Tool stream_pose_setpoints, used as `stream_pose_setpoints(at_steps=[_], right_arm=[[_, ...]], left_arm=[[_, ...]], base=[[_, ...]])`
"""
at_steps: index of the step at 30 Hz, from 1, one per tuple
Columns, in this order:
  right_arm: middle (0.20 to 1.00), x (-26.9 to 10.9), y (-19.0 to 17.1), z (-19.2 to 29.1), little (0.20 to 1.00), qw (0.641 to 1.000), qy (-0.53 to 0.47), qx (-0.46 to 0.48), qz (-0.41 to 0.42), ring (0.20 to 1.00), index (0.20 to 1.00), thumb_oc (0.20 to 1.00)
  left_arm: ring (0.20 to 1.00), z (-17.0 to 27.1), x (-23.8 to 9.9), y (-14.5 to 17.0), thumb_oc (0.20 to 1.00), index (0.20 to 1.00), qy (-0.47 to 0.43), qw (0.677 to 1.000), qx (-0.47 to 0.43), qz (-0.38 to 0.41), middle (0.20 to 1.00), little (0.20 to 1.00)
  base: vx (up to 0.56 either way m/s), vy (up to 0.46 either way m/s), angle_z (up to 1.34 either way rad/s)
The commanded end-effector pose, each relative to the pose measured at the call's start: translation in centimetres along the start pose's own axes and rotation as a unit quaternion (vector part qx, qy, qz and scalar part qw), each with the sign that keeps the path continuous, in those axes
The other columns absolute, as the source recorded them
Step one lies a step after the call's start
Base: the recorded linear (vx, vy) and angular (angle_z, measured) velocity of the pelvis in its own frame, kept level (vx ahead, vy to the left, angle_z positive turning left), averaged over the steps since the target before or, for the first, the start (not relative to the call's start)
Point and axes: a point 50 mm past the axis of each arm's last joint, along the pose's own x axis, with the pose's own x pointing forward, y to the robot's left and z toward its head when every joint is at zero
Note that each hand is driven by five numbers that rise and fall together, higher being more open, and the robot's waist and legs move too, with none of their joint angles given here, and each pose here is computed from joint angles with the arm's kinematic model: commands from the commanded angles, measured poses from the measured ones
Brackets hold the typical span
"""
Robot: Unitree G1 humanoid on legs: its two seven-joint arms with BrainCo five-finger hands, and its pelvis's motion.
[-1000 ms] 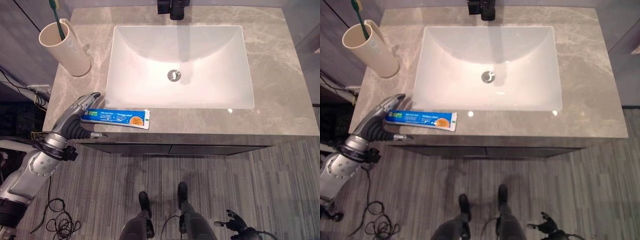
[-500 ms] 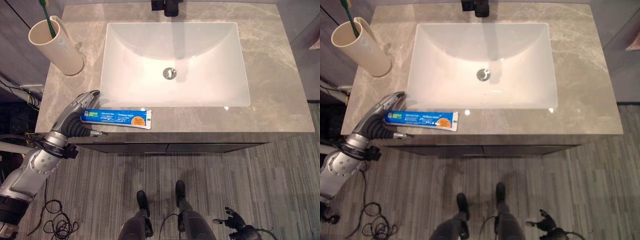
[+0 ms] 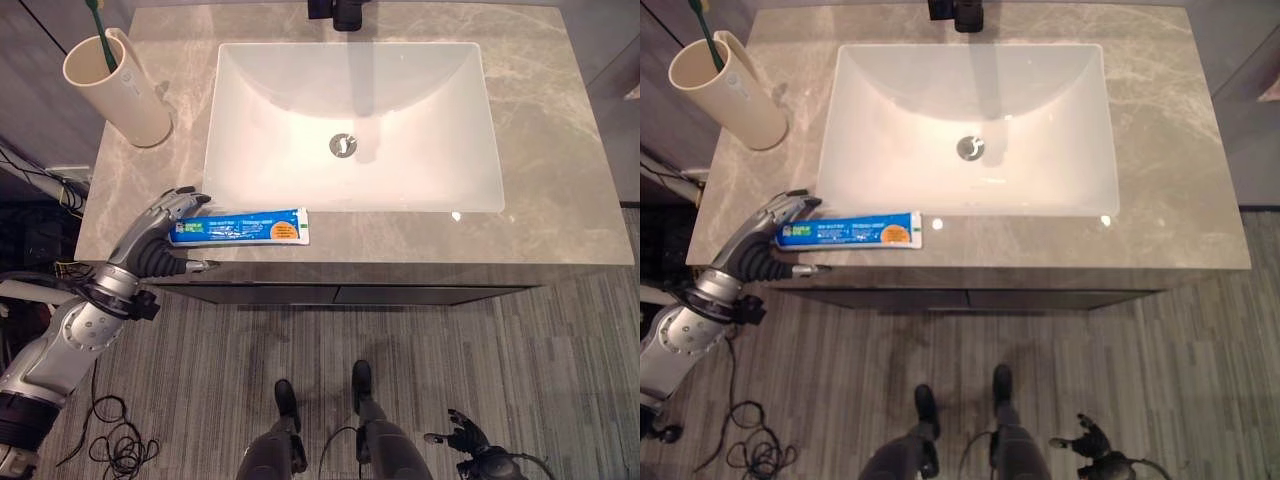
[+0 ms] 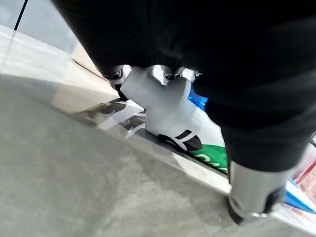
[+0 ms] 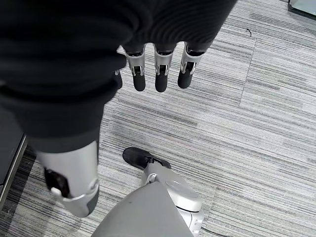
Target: Put brush and paste in cup on sink, flatten towel.
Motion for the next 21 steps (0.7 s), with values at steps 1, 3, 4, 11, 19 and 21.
stream_pose_setpoints(at_steps=[1, 3, 4, 11, 19, 21], right_arm=[[1.000, -0.1, 0.6, -0.3, 1.000, 1.000, 0.001, -0.021, 0.002, 1.000, 1.000, 1.000], [1.000, -0.1, 0.6, -0.3, 1.000, 1.000, 0.002, -0.022, 0.003, 1.000, 1.000, 1.000], [1.000, -0.1, 0.6, -0.4, 1.000, 1.000, 0.004, -0.021, 0.003, 1.000, 1.000, 1.000], [1.000, -0.2, 0.5, -0.7, 1.000, 1.000, 0.009, -0.020, 0.002, 1.000, 1.000, 1.000], [1.000, -0.3, 0.5, -0.9, 1.000, 1.000, 0.013, -0.016, 0.001, 1.000, 1.000, 1.000], [1.000, -0.3, 0.5, -0.9, 1.000, 1.000, 0.012, -0.015, 0.001, 1.000, 1.000, 1.000]], left_arm=[[0.727, -0.5, -0.1, -1.0, 0.727, 0.727, 0.015, 1.000, -0.005, -0.016, 0.727, 0.727], [0.655, -0.5, -0.2, -1.2, 0.655, 0.655, 0.017, 1.000, -0.015, -0.019, 0.655, 0.655], [0.664, -0.5, -0.1, -1.4, 0.664, 0.664, 0.019, 0.999, -0.026, -0.018, 0.664, 0.664], [0.890, -0.5, -0.4, -2.2, 0.890, 0.890, 0.028, 0.997, -0.073, -0.024, 0.890, 0.890], [1.000, -0.4, -0.6, -2.7, 1.000, 1.000, 0.031, 0.993, -0.108, -0.030, 1.000, 1.000], [0.959, -0.4, -0.5, -2.7, 0.959, 0.959, 0.031, 0.993, -0.108, -0.029, 0.959, 0.959]], base=[[0.00, 0.000, 0.00], [0.00, 0.000, 0.00], [0.00, 0.000, 0.00], [0.00, -0.006, -0.02], [0.00, 0.000, 0.00], [0.00, 0.000, 0.00]])
